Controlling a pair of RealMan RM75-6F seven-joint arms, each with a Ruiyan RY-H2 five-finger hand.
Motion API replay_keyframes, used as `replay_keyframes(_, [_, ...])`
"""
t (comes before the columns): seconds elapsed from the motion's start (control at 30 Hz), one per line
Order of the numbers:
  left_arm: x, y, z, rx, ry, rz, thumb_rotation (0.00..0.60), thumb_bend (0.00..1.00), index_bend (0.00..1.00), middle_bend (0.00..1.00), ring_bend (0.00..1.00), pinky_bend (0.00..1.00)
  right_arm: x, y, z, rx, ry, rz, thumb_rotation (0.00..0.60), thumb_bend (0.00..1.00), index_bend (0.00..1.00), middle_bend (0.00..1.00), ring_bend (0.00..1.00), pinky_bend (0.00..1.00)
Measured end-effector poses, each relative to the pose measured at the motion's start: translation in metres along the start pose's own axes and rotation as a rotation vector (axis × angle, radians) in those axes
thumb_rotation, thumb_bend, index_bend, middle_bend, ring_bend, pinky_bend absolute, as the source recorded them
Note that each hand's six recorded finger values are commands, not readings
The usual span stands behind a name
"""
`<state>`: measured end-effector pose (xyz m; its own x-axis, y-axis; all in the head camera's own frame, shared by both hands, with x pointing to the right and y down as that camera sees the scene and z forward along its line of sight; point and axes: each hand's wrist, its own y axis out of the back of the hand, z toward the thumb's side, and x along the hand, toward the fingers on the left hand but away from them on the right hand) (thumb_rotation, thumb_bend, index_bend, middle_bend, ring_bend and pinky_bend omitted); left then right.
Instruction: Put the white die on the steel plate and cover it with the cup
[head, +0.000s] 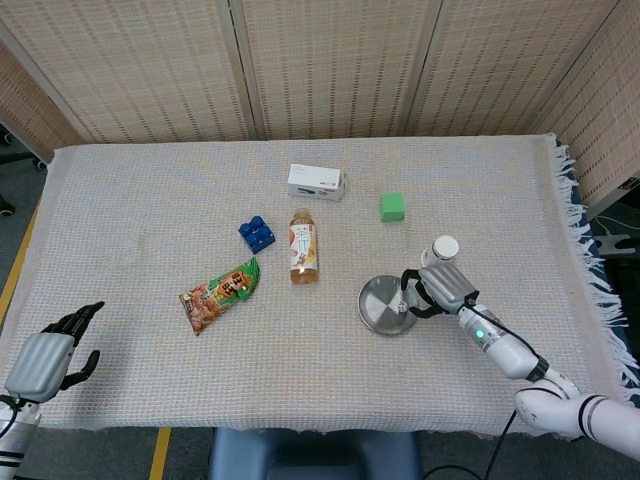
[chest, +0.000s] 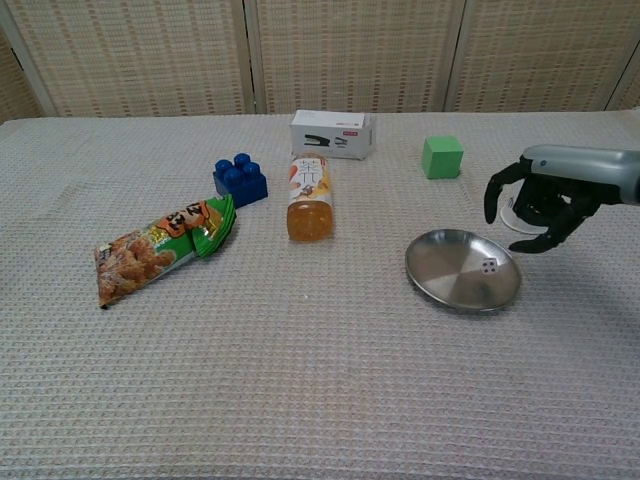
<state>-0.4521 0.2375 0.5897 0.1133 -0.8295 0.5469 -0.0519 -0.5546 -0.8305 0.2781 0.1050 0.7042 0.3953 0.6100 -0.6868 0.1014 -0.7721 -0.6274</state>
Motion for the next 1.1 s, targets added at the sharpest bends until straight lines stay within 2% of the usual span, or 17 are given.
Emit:
replay_keyframes(0.1, [0.0, 0.0, 0.001, 0.002, -0.003, -0.001, 0.6, 0.45, 0.08, 0.13, 0.22, 0.41, 0.002, 0.005, 0.001, -0.014, 0.014, -0.03, 0.6, 0.13, 0.32, 0.79, 0.78, 0.8])
replay_keyframes(0.2, [0.0, 0.0, 0.001, 0.003, -0.002, -0.002, 0.6, 0.45, 0.08, 0.13, 0.22, 0.41, 0.004, 0.011, 0.0, -0.019, 0.028, -0.076, 0.6, 0.12, 0.32, 0.65, 0.58, 0.73])
replay_keyframes(0.27, [0.0, 0.0, 0.001, 0.002, -0.001, -0.002, 0.6, 0.45, 0.08, 0.13, 0.22, 0.41, 0.005, 0.019, -0.002, -0.013, 0.032, -0.132, 0.6, 0.12, 0.32, 0.57, 0.46, 0.65])
replay_keyframes(0.4, [0.0, 0.0, 0.001, 0.001, -0.001, -0.002, 0.6, 0.45, 0.08, 0.13, 0.22, 0.41, 0.004, 0.039, -0.015, 0.046, 0.001, -0.274, 0.6, 0.12, 0.31, 0.39, 0.2, 0.34])
replay_keyframes(0.5, [0.0, -0.001, 0.001, 0.002, -0.002, -0.004, 0.6, 0.44, 0.08, 0.13, 0.22, 0.41, 0.001, 0.049, -0.033, 0.092, -0.069, -0.344, 0.6, 0.12, 0.27, 0.29, 0.1, 0.24])
replay_keyframes(0.6, [0.0, -0.001, 0.001, 0.004, -0.003, -0.006, 0.6, 0.45, 0.08, 0.13, 0.22, 0.41, -0.003, 0.055, -0.049, 0.074, -0.133, -0.368, 0.6, 0.12, 0.25, 0.26, 0.08, 0.23])
replay_keyframes(0.8, [0.001, -0.002, 0.001, 0.005, 0.0, -0.01, 0.6, 0.45, 0.08, 0.13, 0.22, 0.41, -0.015, 0.05, -0.072, 0.031, -0.206, -0.323, 0.6, 0.11, 0.24, 0.23, 0.06, 0.23])
replay_keyframes(0.97, [0.001, -0.002, 0.001, 0.003, 0.001, -0.01, 0.6, 0.44, 0.08, 0.13, 0.22, 0.41, -0.022, 0.044, -0.079, -0.047, -0.22, -0.289, 0.6, 0.11, 0.24, 0.23, 0.06, 0.23])
replay_keyframes(1.1, [0.001, -0.002, 0.001, 0.003, 0.0, -0.012, 0.6, 0.45, 0.08, 0.13, 0.22, 0.41, -0.026, 0.042, -0.082, -0.055, -0.222, -0.278, 0.6, 0.11, 0.24, 0.23, 0.06, 0.23])
